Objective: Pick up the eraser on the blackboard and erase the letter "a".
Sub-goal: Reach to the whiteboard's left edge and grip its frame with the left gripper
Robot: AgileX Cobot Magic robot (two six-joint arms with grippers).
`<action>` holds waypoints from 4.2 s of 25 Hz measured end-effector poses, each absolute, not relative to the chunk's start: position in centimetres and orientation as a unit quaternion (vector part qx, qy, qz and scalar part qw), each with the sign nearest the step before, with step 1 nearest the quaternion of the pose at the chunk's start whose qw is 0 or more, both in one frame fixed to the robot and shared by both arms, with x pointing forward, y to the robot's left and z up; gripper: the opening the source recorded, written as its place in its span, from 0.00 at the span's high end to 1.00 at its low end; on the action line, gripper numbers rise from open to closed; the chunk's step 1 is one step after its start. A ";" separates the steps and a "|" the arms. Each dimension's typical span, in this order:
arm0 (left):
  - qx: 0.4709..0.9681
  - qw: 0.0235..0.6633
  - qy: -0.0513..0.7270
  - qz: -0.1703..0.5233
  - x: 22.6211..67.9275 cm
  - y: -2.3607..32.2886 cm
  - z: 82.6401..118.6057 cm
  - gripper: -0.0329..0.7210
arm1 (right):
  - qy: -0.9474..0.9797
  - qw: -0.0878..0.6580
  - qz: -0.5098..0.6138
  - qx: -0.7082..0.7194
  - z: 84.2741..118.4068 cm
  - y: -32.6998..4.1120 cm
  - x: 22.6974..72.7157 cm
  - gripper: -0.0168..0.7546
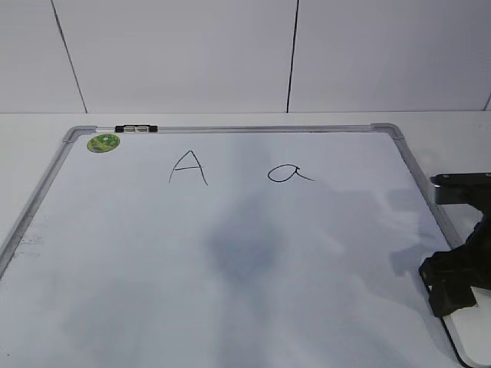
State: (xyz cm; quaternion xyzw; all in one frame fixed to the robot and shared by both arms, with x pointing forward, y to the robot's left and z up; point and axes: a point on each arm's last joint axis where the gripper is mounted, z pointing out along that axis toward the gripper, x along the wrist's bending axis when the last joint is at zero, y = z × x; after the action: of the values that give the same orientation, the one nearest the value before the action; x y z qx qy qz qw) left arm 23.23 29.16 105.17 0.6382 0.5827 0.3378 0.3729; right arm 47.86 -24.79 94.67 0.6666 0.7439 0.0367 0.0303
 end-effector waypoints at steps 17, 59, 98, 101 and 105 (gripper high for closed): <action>0.638 0.373 0.583 0.338 23.2 29.2 105.2 0.65 | 0.743 0.049 0.061 0.665 96.1 -24.8 47.7 0.27; 0.638 0.375 0.582 0.336 23.2 29.1 105.2 0.65 | 0.737 0.072 0.099 0.664 105.2 -26.3 40.5 0.27; 0.665 0.314 0.653 0.179 35.7 28.6 109.2 0.53 | 0.734 0.074 0.116 0.665 105.3 -26.1 40.7 0.27; 0.667 0.298 0.664 0.163 37.4 28.7 108.4 0.53 | 0.734 0.074 0.117 0.665 105.3 -26.1 40.7 0.27; 0.668 0.273 0.679 0.139 40.0 28.8 106.9 0.53 | 0.734 0.074 0.117 0.665 105.3 -26.1 40.7 0.27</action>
State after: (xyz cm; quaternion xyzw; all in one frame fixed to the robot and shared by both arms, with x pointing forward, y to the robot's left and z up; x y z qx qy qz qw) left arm 40.02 28.83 106.86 0.6676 0.6787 0.1386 0.2729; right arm 40.74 -26.10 105.30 0.6650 0.7339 0.1169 0.0741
